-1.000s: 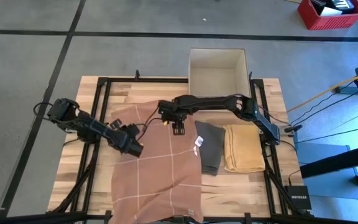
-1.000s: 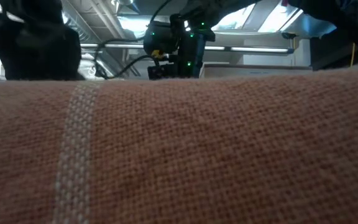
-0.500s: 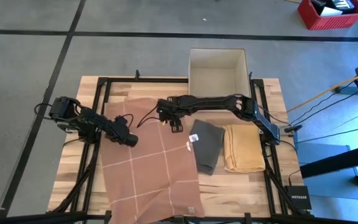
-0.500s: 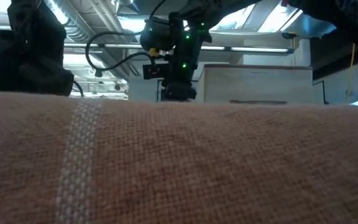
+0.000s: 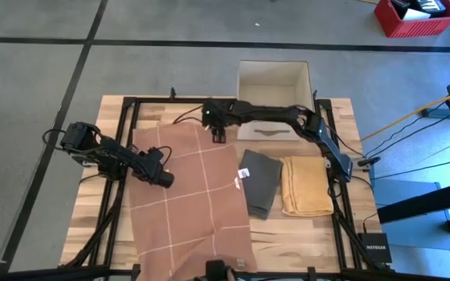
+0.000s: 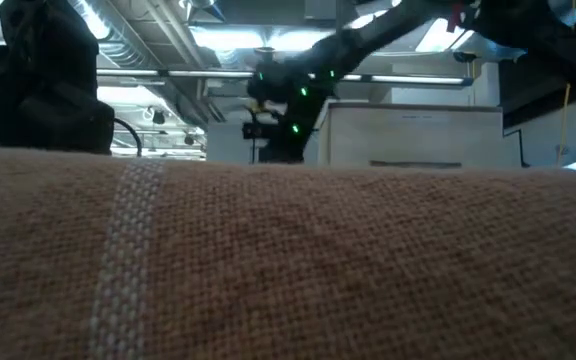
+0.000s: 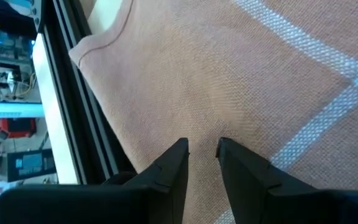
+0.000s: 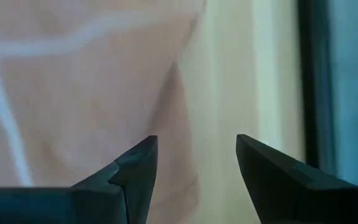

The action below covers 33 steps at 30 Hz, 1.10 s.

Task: Fold towel
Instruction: Fold the brown towel

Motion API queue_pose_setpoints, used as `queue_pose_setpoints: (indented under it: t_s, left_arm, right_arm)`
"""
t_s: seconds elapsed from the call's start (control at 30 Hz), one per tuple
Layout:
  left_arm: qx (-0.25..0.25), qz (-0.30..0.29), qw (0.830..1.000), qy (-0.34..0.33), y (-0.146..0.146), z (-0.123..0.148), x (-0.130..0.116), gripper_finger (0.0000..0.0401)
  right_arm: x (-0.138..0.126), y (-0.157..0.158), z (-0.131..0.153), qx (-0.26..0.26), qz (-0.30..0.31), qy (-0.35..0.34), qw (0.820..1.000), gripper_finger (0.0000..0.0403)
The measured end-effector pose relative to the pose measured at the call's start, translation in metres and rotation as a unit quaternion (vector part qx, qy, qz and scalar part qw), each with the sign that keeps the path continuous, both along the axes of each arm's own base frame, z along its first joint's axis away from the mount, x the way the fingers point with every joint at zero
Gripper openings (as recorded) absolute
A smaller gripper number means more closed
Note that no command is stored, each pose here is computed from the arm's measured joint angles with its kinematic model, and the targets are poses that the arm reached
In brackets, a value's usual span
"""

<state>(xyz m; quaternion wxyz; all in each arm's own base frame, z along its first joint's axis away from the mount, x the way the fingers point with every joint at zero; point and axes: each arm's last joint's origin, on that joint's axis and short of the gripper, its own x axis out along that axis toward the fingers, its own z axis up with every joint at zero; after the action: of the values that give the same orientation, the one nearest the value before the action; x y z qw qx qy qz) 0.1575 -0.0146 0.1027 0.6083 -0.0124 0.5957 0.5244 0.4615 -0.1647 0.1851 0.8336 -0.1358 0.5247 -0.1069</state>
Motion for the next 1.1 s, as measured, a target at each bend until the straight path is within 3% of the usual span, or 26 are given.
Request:
queue_pose_setpoints:
  t_s: [0.1,0.27,0.53,0.73,0.93,1.0,1.1]
  left_arm:
    - [0.003,-0.002,1.000,-0.005,-0.001,0.000,0.000,0.0088]
    - [0.007,-0.003,1.000,-0.014,-0.002,0.000,0.001,0.0088]
    - [0.016,-0.007,0.999,-0.028,-0.002,-0.001,0.003,0.0088]
    - [0.016,-0.008,0.999,-0.029,-0.002,-0.001,0.003,0.0088]
    - [0.016,-0.008,0.999,-0.029,-0.002,-0.001,0.003,0.0088]
    - [0.016,-0.008,0.999,-0.029,-0.002,-0.001,0.003,0.0088]
    - [0.012,-0.020,1.000,-0.015,-0.002,0.000,0.003,0.0088]
  right_arm:
    - [-0.009,-0.017,-0.015,0.029,-0.010,0.026,0.999,0.0221]
    - [-0.021,-0.034,-0.016,0.065,-0.016,0.038,0.997,0.0221]
    - [-0.021,-0.036,-0.029,0.053,0.060,0.066,0.995,0.0220]
    - [-0.020,-0.044,-0.031,-0.035,0.013,0.102,0.994,0.0220]
    - [-0.022,-0.039,-0.033,-0.074,0.002,0.143,0.987,0.0220]
    - [-0.024,-0.035,-0.030,-0.070,0.004,0.162,0.984,0.0220]
    - [-0.027,-0.022,-0.021,-0.015,0.002,0.172,0.985,0.0220]
